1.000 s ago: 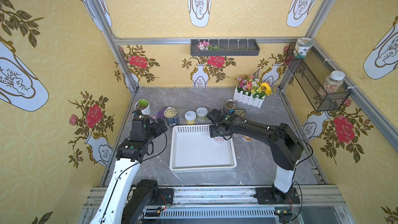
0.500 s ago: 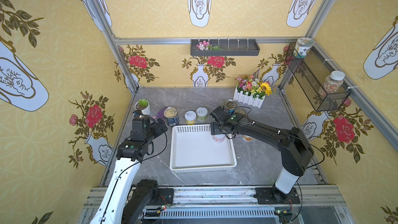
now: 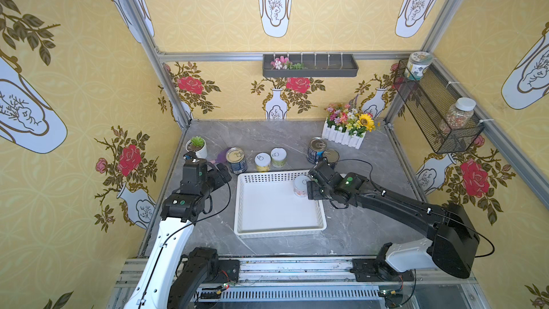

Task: Put the canned food in the basket
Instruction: Move the basket to the center of the board.

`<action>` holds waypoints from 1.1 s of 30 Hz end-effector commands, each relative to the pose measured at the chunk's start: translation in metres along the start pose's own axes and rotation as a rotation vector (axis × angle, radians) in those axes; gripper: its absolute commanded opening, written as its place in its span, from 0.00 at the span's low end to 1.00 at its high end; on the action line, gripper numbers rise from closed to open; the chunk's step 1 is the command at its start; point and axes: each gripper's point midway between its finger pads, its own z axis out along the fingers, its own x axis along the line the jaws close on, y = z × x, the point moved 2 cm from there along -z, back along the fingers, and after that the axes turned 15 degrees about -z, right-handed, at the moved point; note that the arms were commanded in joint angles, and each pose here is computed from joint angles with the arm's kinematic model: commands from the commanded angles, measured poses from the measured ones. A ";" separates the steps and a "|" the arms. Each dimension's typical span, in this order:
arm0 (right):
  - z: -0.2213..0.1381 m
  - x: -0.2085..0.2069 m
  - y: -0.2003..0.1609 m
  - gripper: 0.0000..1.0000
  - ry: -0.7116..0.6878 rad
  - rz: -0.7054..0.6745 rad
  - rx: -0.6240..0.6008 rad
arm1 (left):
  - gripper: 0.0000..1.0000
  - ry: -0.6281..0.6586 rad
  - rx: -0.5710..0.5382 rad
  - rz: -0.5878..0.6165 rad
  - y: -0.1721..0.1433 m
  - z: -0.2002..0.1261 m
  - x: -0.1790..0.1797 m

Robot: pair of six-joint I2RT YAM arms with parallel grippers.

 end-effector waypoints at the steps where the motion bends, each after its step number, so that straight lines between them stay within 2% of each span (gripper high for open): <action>1: 0.007 0.005 -0.006 0.78 0.033 0.008 0.003 | 1.00 -0.008 -0.001 -0.003 -0.001 0.000 -0.001; 10: 0.030 0.010 -0.023 0.58 0.042 -0.007 0.069 | 1.00 -0.021 -0.014 0.001 -0.001 -0.005 -0.002; 16: 0.024 0.012 -0.031 0.33 0.061 0.000 0.077 | 1.00 -0.022 -0.015 0.000 -0.001 -0.004 -0.003; 22: 0.015 0.004 -0.046 0.24 0.055 0.010 0.096 | 1.00 -0.023 -0.016 0.001 -0.001 -0.005 -0.003; 25: 0.012 0.003 -0.052 0.15 0.066 0.013 0.106 | 1.00 -0.026 -0.016 0.000 -0.002 -0.005 -0.003; 31: 0.004 0.001 -0.062 0.11 0.085 0.035 0.105 | 1.00 -0.025 -0.020 -0.001 -0.001 -0.006 -0.003; 33: 0.003 -0.002 -0.066 0.04 0.076 0.060 0.110 | 1.00 -0.024 -0.021 -0.002 -0.001 -0.006 -0.002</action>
